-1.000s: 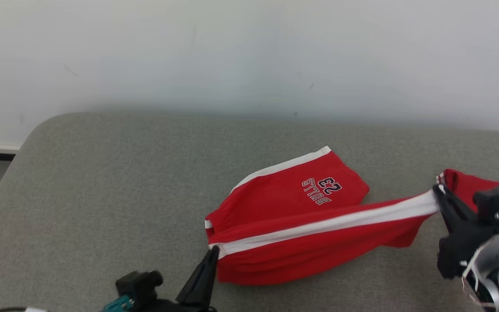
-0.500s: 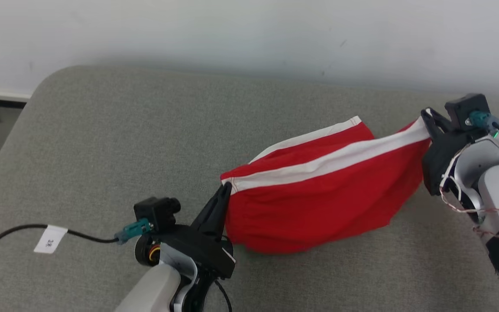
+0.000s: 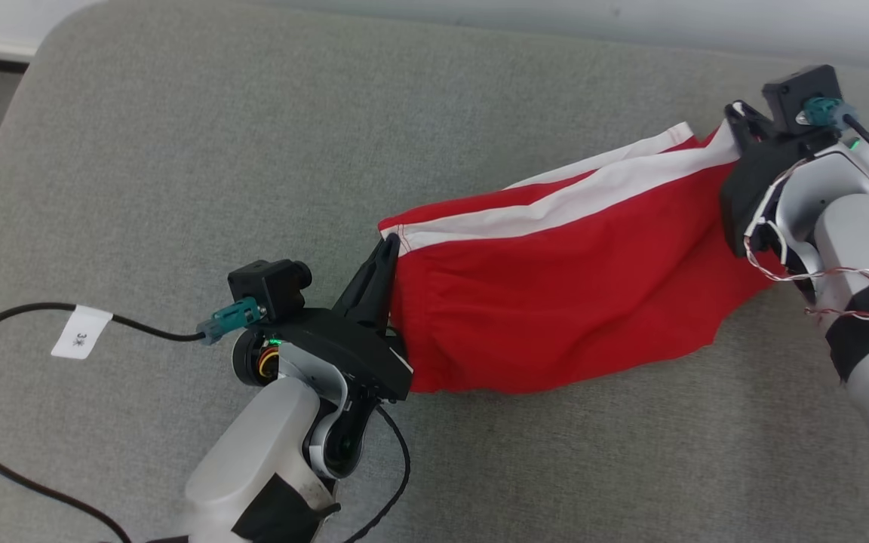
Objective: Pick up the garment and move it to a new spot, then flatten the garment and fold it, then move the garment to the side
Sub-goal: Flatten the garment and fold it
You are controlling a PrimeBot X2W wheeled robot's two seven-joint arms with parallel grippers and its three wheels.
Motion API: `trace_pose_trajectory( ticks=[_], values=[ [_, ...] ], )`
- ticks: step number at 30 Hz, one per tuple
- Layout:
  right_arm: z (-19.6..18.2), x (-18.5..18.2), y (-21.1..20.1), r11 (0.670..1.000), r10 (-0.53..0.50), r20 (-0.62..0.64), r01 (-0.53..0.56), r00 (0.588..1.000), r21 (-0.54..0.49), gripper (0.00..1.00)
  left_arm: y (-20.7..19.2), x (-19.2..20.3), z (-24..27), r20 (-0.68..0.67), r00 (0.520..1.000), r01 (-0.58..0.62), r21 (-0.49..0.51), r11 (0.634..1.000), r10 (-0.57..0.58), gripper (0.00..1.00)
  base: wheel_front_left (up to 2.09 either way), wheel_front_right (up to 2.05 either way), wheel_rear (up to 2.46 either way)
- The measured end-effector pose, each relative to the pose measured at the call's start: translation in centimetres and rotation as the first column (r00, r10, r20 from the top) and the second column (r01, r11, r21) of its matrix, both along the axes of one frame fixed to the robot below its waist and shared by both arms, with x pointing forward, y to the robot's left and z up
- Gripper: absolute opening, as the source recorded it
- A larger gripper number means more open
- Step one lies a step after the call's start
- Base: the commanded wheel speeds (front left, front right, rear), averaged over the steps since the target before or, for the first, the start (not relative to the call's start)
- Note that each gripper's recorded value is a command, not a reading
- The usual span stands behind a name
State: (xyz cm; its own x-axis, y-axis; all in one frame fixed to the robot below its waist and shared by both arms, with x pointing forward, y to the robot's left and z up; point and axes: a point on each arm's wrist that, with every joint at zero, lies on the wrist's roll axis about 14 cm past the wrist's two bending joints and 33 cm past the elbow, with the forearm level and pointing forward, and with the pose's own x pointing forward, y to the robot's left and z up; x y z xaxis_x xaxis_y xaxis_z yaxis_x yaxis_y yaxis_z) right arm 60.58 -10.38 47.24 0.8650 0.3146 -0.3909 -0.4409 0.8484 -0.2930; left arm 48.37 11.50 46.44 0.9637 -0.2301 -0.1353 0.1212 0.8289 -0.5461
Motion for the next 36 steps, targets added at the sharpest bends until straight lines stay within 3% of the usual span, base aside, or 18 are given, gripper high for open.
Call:
trace_pose_trajectory(
  ticks=[11, 12, 13, 14, 22, 26, 31, 36],
  values=[
    [-1.6, 1.9, 3.2, 0.998, 0.056, -0.013, -0.055, 0.998, 0.016, 0.00, 2.3, 0.4, -1.8, -0.045, 0.996, -0.075, 0.007, 0.997, 0.076, 0.02, 0.00, 0.00, 0.00],
    [-1.5, 1.9, 3.4, 0.998, 0.059, -0.005, -0.059, 0.998, 0.020, 0.00, 2.3, 0.4, -1.7, -0.046, 0.996, -0.078, 0.002, 0.997, 0.078, 0.27, 0.00, 0.00, 0.00],
    [-1.3, 2.0, 3.5, 0.998, 0.062, 0.003, -0.062, 0.998, 0.023, 0.35, 2.3, 0.3, -1.7, -0.046, 0.996, -0.079, 0.001, 0.997, 0.079, 0.96, 0.00, 0.00, 0.00],
    [-1.1, 2.1, 3.6, 0.998, 0.063, 0.010, -0.063, 0.998, 0.028, 1.00, 2.4, 0.3, -1.6, -0.044, 0.996, -0.082, -0.003, 0.997, 0.082, 1.00, 0.00, 0.00, 0.00],
    [0.3, 1.7, 4.4, 0.994, 0.065, 0.051, -0.069, 0.997, 0.084, 1.00, 2.5, 0.4, 0.3, 0.003, 0.996, -0.089, -0.022, 0.996, 0.089, 1.00, 0.00, 0.00, 0.00],
    [1.7, 1.5, 3.3, 0.991, 0.020, 0.062, -0.028, 0.998, 0.129, 1.00, 4.5, 0.8, 6.1, 0.209, 0.973, -0.112, 0.049, 0.993, 0.099, 1.00, 0.00, 0.00, 0.00],
    [1.4, -0.2, 1.1, 0.982, -0.065, -0.011, 0.065, 0.998, 0.179, 1.00, 6.5, -3.7, 7.6, 0.319, 0.941, -0.181, 0.180, 0.967, 0.117, 1.00, 0.00, 0.00, 0.00],
    [1.3, -2.5, -1.1, 0.970, -0.122, -0.033, 0.126, 0.992, 0.208, 1.00, 7.6, -8.4, 8.6, 0.377, 0.914, -0.252, 0.232, 0.940, 0.151, 1.00, 0.00, 0.00, 0.00]
  ],
)
